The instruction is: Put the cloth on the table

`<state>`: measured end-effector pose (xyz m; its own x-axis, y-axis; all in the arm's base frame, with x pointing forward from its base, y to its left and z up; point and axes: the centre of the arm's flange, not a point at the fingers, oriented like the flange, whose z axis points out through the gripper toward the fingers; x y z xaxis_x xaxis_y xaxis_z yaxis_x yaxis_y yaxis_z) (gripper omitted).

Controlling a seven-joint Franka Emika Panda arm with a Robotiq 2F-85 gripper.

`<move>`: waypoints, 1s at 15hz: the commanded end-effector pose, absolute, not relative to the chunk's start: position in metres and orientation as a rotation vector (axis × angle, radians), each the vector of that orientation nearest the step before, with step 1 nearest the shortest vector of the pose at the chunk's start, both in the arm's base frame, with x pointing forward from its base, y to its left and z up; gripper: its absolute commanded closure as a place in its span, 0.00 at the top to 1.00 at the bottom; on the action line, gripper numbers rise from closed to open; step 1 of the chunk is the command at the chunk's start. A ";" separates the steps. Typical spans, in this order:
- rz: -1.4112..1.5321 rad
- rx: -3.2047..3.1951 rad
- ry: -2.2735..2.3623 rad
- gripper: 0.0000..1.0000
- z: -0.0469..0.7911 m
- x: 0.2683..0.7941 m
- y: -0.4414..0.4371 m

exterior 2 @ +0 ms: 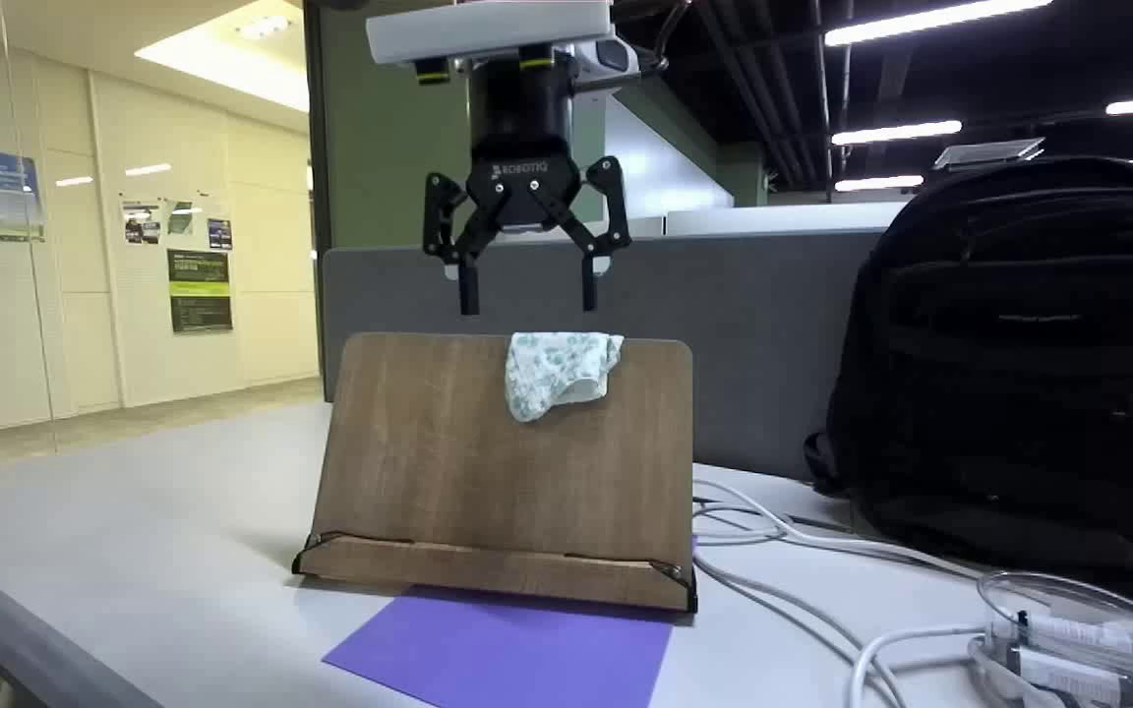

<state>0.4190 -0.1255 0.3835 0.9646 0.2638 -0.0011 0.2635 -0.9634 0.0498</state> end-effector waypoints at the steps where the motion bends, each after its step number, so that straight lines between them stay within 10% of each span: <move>1: 0.008 3.065 0.412 1.00 0.383 0.419 -0.125; 15: 0.070 2.989 0.366 1.00 0.373 0.446 -0.137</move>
<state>0.4257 -0.1302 0.3805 0.9644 0.2632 0.0249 0.2599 -0.9613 0.0915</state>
